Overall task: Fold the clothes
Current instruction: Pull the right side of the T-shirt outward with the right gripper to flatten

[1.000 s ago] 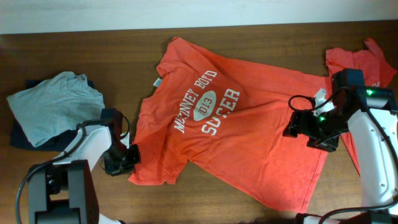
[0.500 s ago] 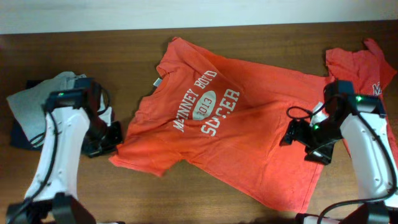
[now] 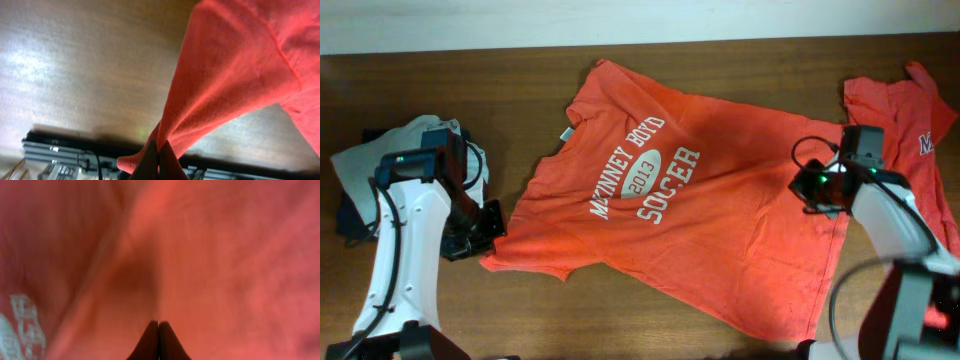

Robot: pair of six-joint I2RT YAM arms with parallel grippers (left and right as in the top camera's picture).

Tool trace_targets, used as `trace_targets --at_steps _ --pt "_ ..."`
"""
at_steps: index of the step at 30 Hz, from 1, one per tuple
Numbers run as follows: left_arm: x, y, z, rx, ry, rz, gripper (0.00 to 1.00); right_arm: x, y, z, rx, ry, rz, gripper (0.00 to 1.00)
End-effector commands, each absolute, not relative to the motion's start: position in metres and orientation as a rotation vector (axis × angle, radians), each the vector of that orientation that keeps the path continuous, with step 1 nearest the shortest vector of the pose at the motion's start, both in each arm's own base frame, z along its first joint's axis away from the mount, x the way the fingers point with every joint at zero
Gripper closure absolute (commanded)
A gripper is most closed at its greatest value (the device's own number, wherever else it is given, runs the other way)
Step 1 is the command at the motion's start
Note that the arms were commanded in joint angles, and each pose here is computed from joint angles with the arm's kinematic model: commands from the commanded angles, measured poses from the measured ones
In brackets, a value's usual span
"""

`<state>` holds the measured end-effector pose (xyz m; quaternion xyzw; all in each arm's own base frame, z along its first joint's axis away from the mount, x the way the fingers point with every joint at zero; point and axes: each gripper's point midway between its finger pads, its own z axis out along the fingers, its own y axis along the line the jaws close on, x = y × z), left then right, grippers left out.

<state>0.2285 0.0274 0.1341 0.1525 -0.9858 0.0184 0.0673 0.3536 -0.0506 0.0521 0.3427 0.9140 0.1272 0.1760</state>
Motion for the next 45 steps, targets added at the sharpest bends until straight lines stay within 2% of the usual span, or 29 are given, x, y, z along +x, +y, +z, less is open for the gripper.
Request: trace_targets --at_steps 1,4,7,12,15,18,23,25,28,35,39,45 --pt "0.223 0.031 0.141 0.444 -2.976 0.029 1.00 0.370 -0.053 0.019 1.003 2.586 0.385 0.93" --pt "0.222 0.031 0.141 0.468 -2.970 0.032 1.00 0.395 -0.047 0.001 0.995 2.529 0.495 0.89" --pt "0.227 0.031 0.140 0.487 -2.985 0.032 0.99 0.402 -0.043 -0.028 1.121 2.518 0.554 0.92" --pt "0.229 0.032 0.140 0.567 -2.981 0.028 0.99 0.420 -0.035 -0.070 1.131 2.590 0.584 0.93" --pt "0.230 0.032 0.140 0.580 -2.981 0.027 0.99 0.434 -0.026 -0.074 1.083 2.627 0.660 0.95" --pt "0.231 0.032 0.140 0.586 -2.985 0.027 0.99 0.446 -0.035 -0.047 0.957 2.664 0.643 0.94" --pt "0.239 0.033 0.139 0.595 -3.016 0.029 0.99 0.474 -0.053 0.046 0.751 2.653 0.597 0.90" --pt "0.240 0.033 0.139 0.596 -3.021 0.029 0.99 0.488 -0.046 0.080 0.706 2.630 0.619 0.90" --pt "0.244 0.034 0.139 0.599 -3.037 0.030 0.99 0.508 -0.016 0.096 0.580 2.593 0.628 0.86" --pt "0.243 0.034 0.139 0.598 -3.033 0.031 0.99 0.541 0.085 0.053 0.318 2.595 0.607 0.85" --pt "0.244 0.034 0.139 0.600 -3.035 0.031 0.99 0.552 0.126 0.026 0.361 2.575 0.647 0.86" --pt "0.244 0.032 0.139 0.604 -3.032 0.049 0.99 0.558 0.151 -0.007 0.421 2.567 0.670 0.89"
